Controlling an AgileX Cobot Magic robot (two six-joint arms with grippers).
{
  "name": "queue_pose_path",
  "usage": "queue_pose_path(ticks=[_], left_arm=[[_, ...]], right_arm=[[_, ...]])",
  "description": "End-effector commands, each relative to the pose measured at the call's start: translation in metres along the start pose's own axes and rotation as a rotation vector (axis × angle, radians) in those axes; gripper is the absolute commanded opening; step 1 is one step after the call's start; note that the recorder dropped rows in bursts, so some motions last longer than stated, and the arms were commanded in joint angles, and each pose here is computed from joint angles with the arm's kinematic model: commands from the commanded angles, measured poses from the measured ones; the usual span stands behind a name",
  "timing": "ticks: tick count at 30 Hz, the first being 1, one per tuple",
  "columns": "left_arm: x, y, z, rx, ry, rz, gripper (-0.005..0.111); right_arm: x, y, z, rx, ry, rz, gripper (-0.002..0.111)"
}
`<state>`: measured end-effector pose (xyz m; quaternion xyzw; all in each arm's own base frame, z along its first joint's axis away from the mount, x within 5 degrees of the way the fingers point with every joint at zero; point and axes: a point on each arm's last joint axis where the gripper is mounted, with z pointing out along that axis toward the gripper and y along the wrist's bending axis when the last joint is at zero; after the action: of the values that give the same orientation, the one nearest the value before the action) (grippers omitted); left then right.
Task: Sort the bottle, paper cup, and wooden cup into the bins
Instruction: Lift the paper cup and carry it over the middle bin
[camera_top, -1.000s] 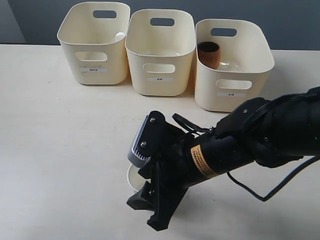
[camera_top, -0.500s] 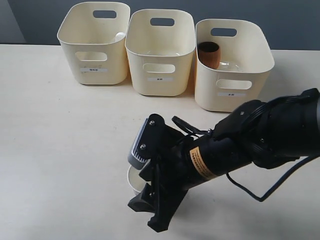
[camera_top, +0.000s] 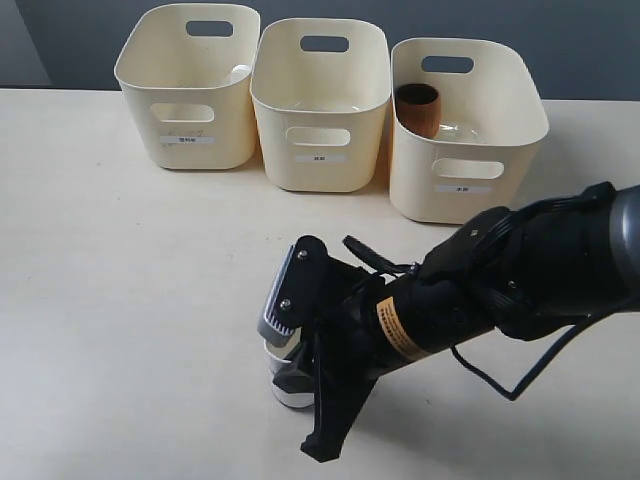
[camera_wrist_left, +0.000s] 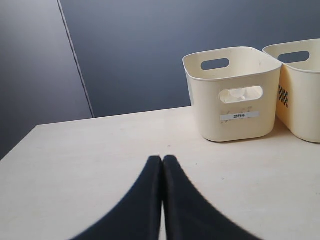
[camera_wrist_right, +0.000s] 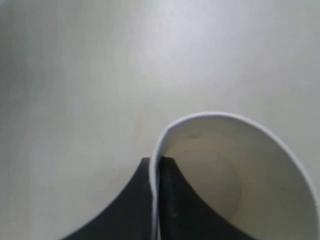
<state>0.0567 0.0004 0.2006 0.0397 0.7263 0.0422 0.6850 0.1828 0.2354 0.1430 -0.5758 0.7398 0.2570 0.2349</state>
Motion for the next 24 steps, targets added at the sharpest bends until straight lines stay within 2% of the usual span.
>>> queue_pose_path(ticks=[1,4,9,14,20,24], left_arm=[[0.000,0.000,0.000,-0.002,-0.010,-0.002,0.000],[0.000,0.000,0.000,-0.002,-0.010,-0.002,0.000],[0.000,0.000,0.000,-0.002,-0.010,-0.002,0.000],[0.000,0.000,0.000,-0.002,-0.010,-0.002,0.000],[0.000,0.000,0.000,-0.002,-0.010,-0.002,0.000],[0.000,0.000,0.000,-0.002,-0.010,-0.002,0.000]], right_arm=[[0.003,-0.006,0.000,0.070,0.023,-0.016,-0.001],[0.001,-0.011,-0.004,0.132,0.021,-0.033,-0.001],[-0.032,-0.012,-0.026,0.182,-0.132,-0.056,-0.001],[-0.074,-0.026,-0.063,0.376,-0.297,-0.010,-0.001],[-0.109,-0.047,-0.099,0.617,-0.361,0.013,-0.001],[-0.125,-0.053,-0.112,0.673,-0.395,-0.027,-0.001]])
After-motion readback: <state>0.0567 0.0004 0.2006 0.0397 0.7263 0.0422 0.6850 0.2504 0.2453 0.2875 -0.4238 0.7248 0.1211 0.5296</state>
